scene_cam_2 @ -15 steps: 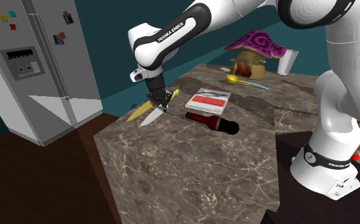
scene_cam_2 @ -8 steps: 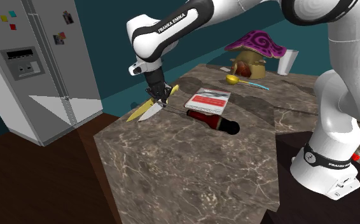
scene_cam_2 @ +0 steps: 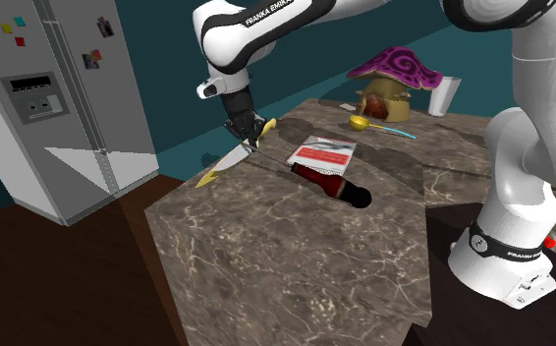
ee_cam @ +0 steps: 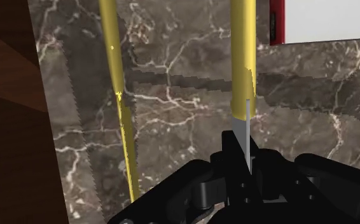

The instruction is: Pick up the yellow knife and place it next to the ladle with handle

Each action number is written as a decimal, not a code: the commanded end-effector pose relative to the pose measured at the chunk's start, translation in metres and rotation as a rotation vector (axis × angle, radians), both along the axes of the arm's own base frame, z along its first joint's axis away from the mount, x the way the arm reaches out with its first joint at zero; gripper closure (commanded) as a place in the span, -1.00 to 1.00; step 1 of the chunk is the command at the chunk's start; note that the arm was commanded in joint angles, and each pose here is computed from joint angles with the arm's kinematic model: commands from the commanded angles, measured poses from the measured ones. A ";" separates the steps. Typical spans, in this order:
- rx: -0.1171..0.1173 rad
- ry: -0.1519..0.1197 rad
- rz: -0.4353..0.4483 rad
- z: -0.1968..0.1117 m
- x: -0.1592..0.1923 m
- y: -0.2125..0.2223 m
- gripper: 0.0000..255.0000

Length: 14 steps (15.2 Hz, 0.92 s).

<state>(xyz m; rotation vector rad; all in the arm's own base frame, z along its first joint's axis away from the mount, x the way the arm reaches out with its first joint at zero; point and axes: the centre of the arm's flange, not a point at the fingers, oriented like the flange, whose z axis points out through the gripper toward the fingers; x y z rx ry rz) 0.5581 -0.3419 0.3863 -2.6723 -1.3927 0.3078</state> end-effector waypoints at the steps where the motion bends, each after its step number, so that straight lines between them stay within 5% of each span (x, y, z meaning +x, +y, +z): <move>1: 0.000 0.000 0.000 0.011 0.000 0.000 1.00; 10: 0.000 0.000 0.000 0.057 0.000 0.000 1.00; 14: 0.000 0.000 0.000 0.057 -0.036 -0.038 1.00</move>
